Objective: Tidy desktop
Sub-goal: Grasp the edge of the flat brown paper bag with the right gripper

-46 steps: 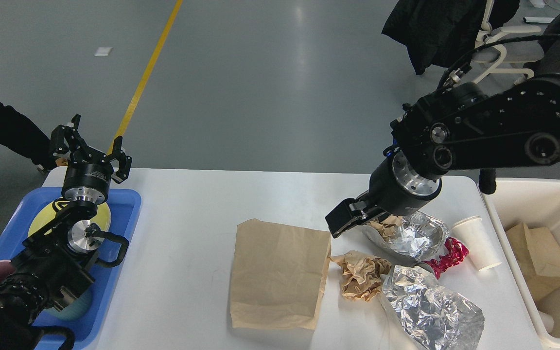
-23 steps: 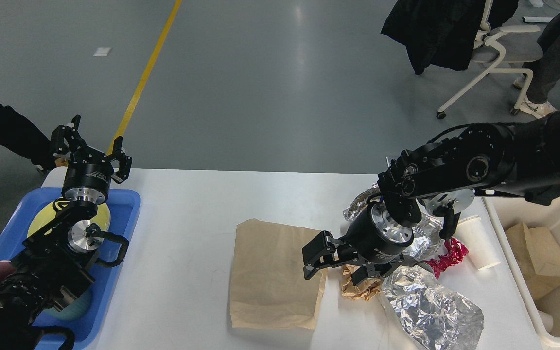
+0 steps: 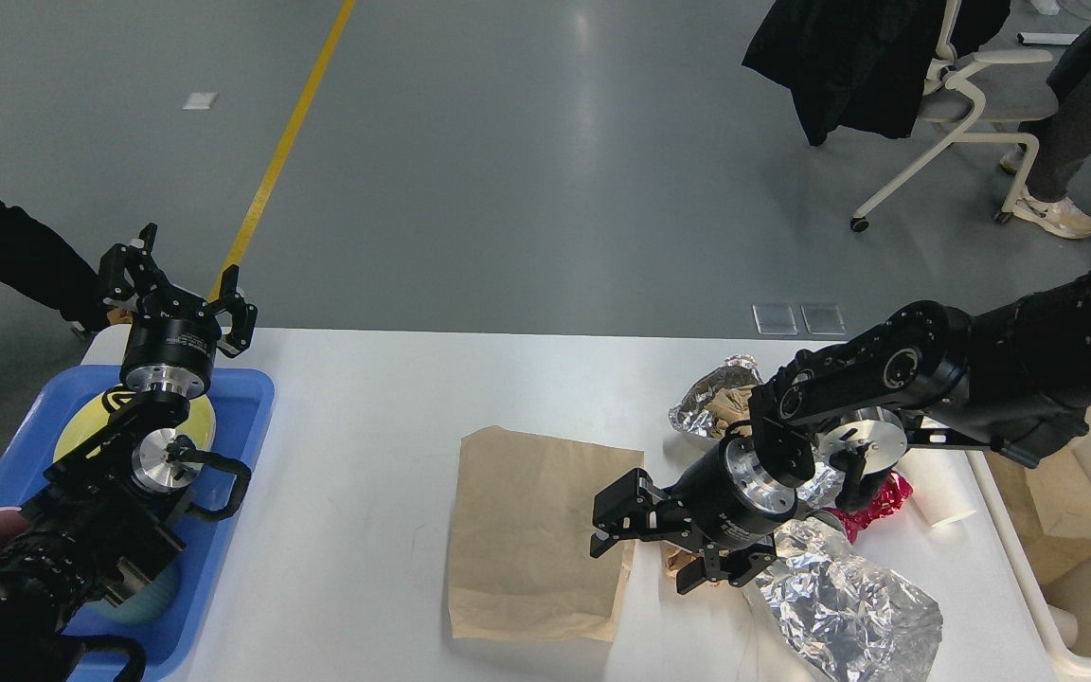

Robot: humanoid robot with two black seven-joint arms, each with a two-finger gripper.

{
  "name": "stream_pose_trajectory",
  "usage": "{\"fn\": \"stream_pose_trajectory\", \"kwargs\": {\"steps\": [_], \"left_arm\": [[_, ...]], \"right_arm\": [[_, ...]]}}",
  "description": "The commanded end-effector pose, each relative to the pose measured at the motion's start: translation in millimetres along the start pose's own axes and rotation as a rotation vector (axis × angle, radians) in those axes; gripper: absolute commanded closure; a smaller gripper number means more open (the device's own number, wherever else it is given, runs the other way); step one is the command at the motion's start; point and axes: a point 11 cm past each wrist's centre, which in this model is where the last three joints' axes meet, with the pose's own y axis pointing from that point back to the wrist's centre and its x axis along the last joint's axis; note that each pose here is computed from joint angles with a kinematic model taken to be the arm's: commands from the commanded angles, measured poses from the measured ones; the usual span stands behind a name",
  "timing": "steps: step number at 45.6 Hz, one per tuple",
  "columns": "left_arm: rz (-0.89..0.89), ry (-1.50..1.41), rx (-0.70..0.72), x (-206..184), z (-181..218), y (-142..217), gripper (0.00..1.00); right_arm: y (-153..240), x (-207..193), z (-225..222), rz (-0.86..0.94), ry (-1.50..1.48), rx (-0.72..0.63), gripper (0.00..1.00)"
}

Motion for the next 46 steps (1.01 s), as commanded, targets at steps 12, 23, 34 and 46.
{"fn": "stream_pose_trajectory", "kwargs": {"steps": [12, 23, 34, 46], "left_arm": [[0.000, 0.000, 0.000, 0.0, 0.0, 0.0, 0.04], [0.000, 0.000, 0.000, 0.0, 0.0, 0.0, 0.04], [0.000, 0.000, 0.000, 0.0, 0.0, 0.0, 0.04], [0.000, 0.000, 0.000, 0.0, 0.0, 0.0, 0.04]], "right_arm": [[-32.1, 8.4, 25.4, 0.013, -0.084, 0.017, 0.00], [-43.5, 12.7, 24.9, 0.048, -0.092, 0.033, 0.00], [-54.9, 10.1, 8.8, 0.048, -0.082, 0.073, 0.00], [-73.6, 8.6, 10.8, 0.063, -0.081, 0.066, 0.00]]}}
